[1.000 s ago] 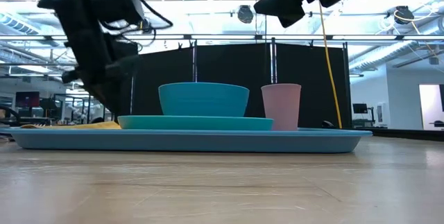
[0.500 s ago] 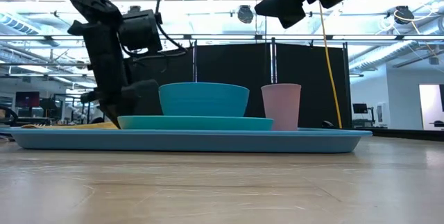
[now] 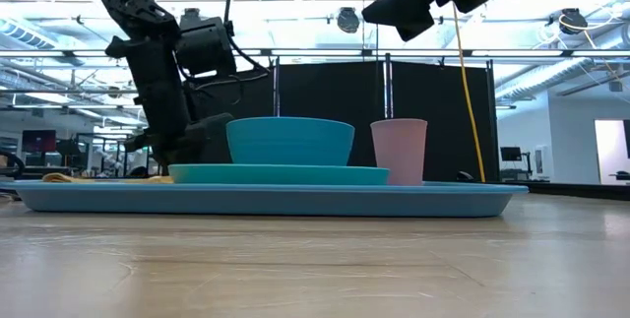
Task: Set up tray
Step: Put the yellow napkin on the blue serving tray to the left of the blue plate
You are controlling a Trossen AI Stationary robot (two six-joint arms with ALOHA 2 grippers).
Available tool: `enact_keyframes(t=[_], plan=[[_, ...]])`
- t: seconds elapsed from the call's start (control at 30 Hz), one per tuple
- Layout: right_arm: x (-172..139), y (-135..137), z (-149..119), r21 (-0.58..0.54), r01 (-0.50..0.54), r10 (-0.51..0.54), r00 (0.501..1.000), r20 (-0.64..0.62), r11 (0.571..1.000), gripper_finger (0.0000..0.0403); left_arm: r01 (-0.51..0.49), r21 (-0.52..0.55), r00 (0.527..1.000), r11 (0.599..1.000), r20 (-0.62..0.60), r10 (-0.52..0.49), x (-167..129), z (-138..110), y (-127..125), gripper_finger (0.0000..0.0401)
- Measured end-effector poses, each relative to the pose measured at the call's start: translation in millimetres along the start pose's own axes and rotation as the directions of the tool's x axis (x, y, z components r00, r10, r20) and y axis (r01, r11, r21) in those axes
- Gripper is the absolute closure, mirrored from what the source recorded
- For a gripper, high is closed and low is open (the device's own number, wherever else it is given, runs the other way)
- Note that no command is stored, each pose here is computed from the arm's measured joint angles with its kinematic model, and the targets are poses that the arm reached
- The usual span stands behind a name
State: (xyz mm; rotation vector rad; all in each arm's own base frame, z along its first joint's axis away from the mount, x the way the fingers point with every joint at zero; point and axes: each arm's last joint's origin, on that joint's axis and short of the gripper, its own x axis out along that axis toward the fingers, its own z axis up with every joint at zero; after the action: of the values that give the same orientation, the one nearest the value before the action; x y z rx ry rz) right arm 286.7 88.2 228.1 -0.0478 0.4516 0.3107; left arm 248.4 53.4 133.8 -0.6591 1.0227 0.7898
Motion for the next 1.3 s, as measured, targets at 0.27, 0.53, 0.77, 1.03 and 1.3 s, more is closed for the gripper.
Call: enact_keyframes(t=[0.27,0.53,0.77,1.03,1.3], plan=[[0,0,0,0.0,-0.003,0.003,1.0,-0.003,1.0,0.0187,-0.041,0.044,0.991,0.998,0.13,0.035,-18,-10,-11,0.04],[0,0,-1,0.001,-0.002,0.002,1.0,-0.01,1.0,0.0187,-0.022,0.016,0.995,1.0,0.102,0.021,-35,-36,-22,0.04],[0,0,-1,0.006,-0.002,0.003,1.0,-0.015,1.0,0.0187,-0.053,-0.001,0.991,0.999,0.12,0.053,-44,-64,-32,0.04],[0,0,-1,0.009,0.0,0.0,1.0,-0.015,1.0,0.0187,-0.018,-0.022,0.998,1.0,0.058,0.019,-45,-85,-41,0.04],[0,0,-1,0.009,0.0,0.0,1.0,-0.014,1.0,0.0187,0.011,-0.053,1.0,0.999,0.005,-0.011,-45,-89,-44,0.04]])
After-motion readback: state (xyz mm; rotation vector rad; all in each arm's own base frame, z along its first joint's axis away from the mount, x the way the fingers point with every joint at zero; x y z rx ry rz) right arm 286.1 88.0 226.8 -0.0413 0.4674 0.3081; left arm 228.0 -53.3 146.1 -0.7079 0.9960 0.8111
